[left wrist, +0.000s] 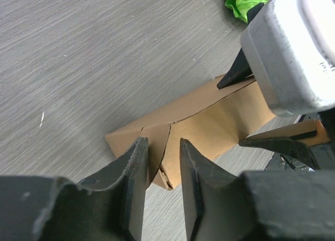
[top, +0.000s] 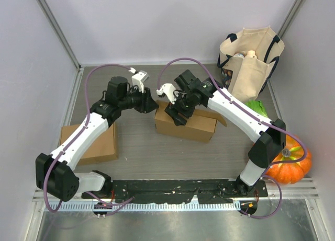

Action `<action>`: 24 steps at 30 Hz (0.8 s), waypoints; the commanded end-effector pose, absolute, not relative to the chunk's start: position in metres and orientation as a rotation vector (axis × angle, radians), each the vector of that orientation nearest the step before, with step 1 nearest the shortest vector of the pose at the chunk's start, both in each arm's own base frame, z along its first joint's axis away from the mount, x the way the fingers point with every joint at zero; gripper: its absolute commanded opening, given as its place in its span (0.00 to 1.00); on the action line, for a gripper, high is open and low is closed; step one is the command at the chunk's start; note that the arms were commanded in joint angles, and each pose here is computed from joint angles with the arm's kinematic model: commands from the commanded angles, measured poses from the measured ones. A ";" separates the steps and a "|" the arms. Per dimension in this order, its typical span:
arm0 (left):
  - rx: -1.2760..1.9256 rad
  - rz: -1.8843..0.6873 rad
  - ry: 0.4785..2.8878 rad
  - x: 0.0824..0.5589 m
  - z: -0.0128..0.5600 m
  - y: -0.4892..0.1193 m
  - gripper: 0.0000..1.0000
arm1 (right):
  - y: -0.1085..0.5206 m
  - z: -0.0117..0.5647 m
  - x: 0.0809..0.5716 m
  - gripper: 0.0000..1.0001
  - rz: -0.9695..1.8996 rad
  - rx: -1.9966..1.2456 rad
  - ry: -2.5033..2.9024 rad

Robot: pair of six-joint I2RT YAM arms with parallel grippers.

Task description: Fold the paper box

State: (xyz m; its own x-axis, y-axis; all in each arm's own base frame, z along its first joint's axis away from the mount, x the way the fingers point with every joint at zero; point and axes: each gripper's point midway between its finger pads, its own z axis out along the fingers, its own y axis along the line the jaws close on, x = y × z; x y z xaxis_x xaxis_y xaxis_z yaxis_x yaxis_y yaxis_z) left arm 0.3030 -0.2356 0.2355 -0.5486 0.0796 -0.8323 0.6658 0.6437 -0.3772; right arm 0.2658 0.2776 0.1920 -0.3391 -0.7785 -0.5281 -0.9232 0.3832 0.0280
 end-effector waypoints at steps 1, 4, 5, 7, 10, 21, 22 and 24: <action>0.587 -0.848 2.036 0.304 0.251 -0.236 0.25 | 0.291 0.201 0.266 0.45 0.532 -1.438 2.168; 0.567 -0.921 2.029 0.299 0.258 -0.243 0.13 | 0.291 0.202 0.267 0.44 0.531 -1.434 2.164; 0.559 -0.943 2.033 0.297 0.258 -0.246 0.11 | 0.292 0.202 0.267 0.44 0.529 -1.433 2.163; 0.527 -0.989 2.038 0.296 0.260 -0.251 0.08 | 0.292 0.202 0.269 0.45 0.519 -1.429 2.161; 0.530 -0.991 2.053 0.293 0.254 -0.258 0.07 | 0.292 0.200 0.271 0.45 0.512 -1.431 2.166; 0.516 -0.869 2.084 0.289 0.241 -0.249 0.17 | 0.293 0.202 0.275 0.44 0.498 -1.421 2.158; 0.515 -0.854 2.092 0.289 0.239 -0.248 0.17 | 0.293 0.201 0.276 0.44 0.496 -1.421 2.158; 0.524 -0.819 2.082 0.289 0.240 -0.246 0.14 | 0.294 0.201 0.275 0.44 0.498 -1.423 2.159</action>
